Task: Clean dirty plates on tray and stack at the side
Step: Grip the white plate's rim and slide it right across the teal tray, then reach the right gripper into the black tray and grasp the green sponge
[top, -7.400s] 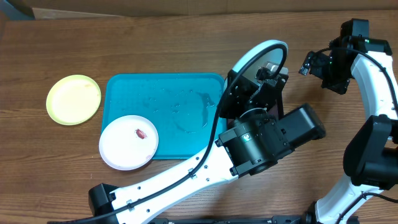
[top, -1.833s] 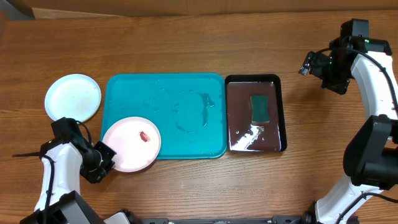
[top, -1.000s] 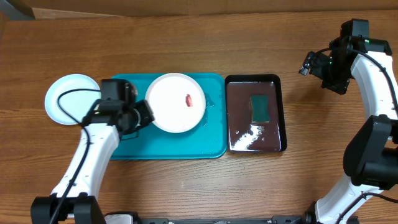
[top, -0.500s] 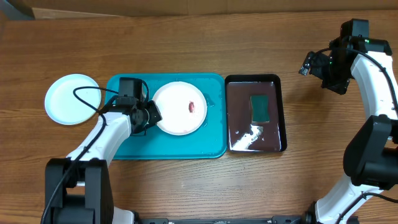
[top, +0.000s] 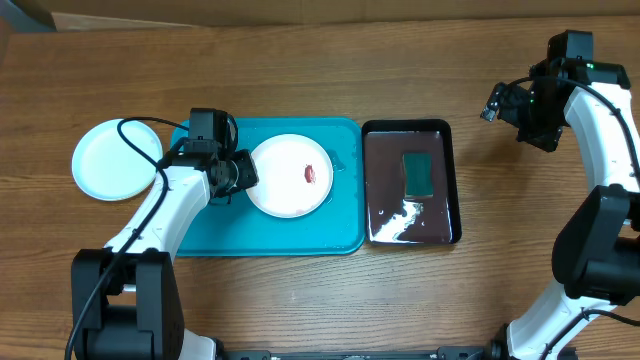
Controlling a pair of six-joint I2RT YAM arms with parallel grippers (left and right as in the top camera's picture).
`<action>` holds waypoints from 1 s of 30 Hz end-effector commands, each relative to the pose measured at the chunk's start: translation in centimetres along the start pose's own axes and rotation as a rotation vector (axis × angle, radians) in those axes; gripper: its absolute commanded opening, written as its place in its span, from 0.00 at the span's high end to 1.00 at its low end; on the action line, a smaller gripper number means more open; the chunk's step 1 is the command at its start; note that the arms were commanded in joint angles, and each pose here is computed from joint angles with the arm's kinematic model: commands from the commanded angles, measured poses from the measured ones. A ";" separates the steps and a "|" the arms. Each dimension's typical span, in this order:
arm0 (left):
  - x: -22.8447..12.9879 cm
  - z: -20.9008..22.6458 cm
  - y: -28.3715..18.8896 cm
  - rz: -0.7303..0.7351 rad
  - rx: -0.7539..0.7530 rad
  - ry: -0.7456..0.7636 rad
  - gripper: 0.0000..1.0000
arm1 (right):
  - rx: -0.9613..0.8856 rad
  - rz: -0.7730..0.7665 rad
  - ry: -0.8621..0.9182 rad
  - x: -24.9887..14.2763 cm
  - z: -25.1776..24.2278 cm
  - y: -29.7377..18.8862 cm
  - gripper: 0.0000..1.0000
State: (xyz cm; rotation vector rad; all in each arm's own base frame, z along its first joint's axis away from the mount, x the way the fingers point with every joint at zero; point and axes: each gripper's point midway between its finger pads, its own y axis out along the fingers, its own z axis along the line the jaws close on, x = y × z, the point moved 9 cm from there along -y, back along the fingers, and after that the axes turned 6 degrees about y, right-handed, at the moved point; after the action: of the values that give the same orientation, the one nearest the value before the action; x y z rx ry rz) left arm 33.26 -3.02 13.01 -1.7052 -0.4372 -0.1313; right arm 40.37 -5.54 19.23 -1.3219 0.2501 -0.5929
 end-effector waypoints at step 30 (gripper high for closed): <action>-0.2 0.3 3.6 0.060 0.031 0.031 0.96 | 0.074 0.353 -0.248 -8.3 5.4 -1.1 0.18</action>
State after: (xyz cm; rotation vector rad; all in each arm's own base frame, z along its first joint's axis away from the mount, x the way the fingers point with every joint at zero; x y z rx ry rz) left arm 33.99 -2.92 9.74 -1.6807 -0.3763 -0.0935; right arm 36.49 0.78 19.53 -1.0936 0.3520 -0.2111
